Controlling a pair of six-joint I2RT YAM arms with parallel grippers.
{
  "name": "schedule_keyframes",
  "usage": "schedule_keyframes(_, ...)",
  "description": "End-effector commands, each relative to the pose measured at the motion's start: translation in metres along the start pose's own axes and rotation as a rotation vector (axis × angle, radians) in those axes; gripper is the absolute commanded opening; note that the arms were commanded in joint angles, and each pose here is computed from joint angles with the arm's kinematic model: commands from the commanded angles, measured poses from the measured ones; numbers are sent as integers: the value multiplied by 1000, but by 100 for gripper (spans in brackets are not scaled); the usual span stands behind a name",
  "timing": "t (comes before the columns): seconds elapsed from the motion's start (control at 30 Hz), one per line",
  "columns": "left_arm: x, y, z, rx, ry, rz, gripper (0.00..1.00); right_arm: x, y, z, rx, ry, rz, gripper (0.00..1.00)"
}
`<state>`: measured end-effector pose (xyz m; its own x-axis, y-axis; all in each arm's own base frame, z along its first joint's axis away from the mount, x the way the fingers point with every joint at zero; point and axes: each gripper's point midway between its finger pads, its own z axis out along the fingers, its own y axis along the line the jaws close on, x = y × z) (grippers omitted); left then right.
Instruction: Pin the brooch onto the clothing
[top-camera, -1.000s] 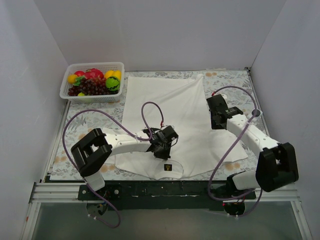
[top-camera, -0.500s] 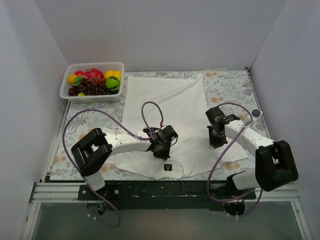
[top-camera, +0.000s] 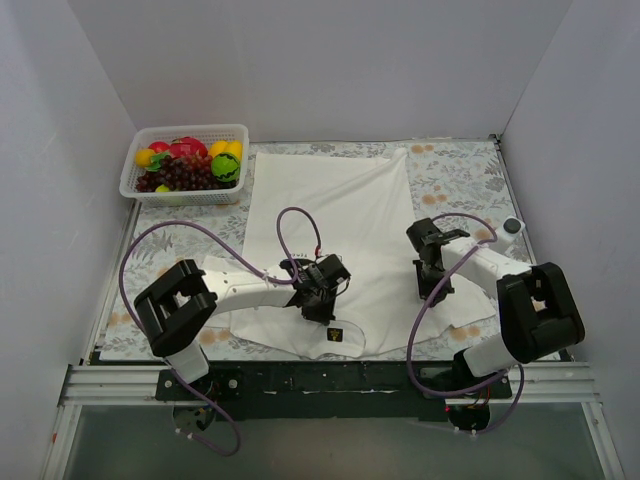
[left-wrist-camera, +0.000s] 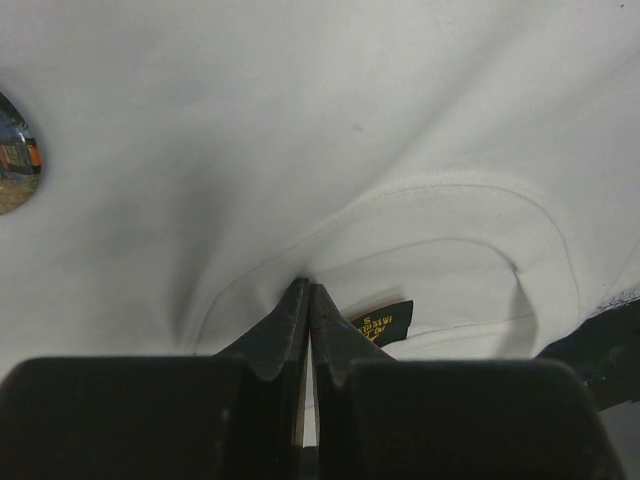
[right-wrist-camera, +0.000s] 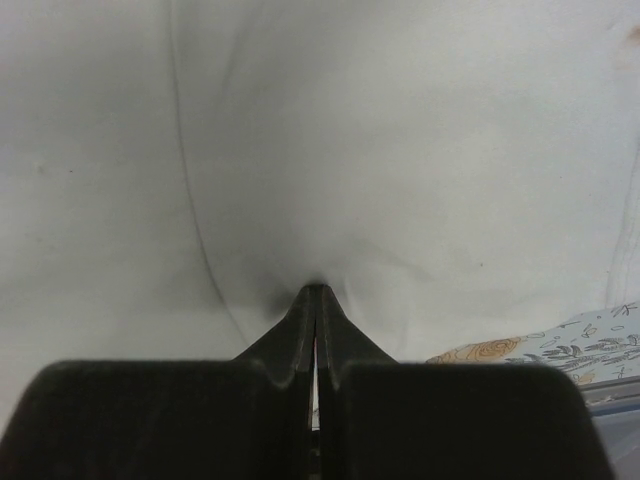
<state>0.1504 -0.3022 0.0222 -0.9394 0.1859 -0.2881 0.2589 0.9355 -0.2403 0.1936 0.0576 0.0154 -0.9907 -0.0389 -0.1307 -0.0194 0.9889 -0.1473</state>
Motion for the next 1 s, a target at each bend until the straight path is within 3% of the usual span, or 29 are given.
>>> schedule_keyframes(0.0,7,9,-5,-23,24,20,0,-9,-4,1,32,-18,21,1)
schedule_keyframes(0.23,-21,-18,-22,58,-59,61,3,-58,1,-53,-28,-201,29,1)
schedule_keyframes(0.47,-81,-56,-66,161,-282,96,21,-86,34,-91,-249,-362,-15,5)
schedule_keyframes(0.57,-104,-61,-89,178,-393,99,31,-99,42,-111,-321,-470,-37,8)
schedule_keyframes(0.73,-130,-63,-127,202,-559,96,61,-124,42,-163,-387,-696,-54,19)
schedule_keyframes(0.87,-143,-53,-151,212,-702,71,96,-133,38,-200,-424,-879,-62,37)
schedule_keyframes(0.97,-145,-45,-166,231,-782,78,98,-133,37,-222,-462,-996,-72,53)
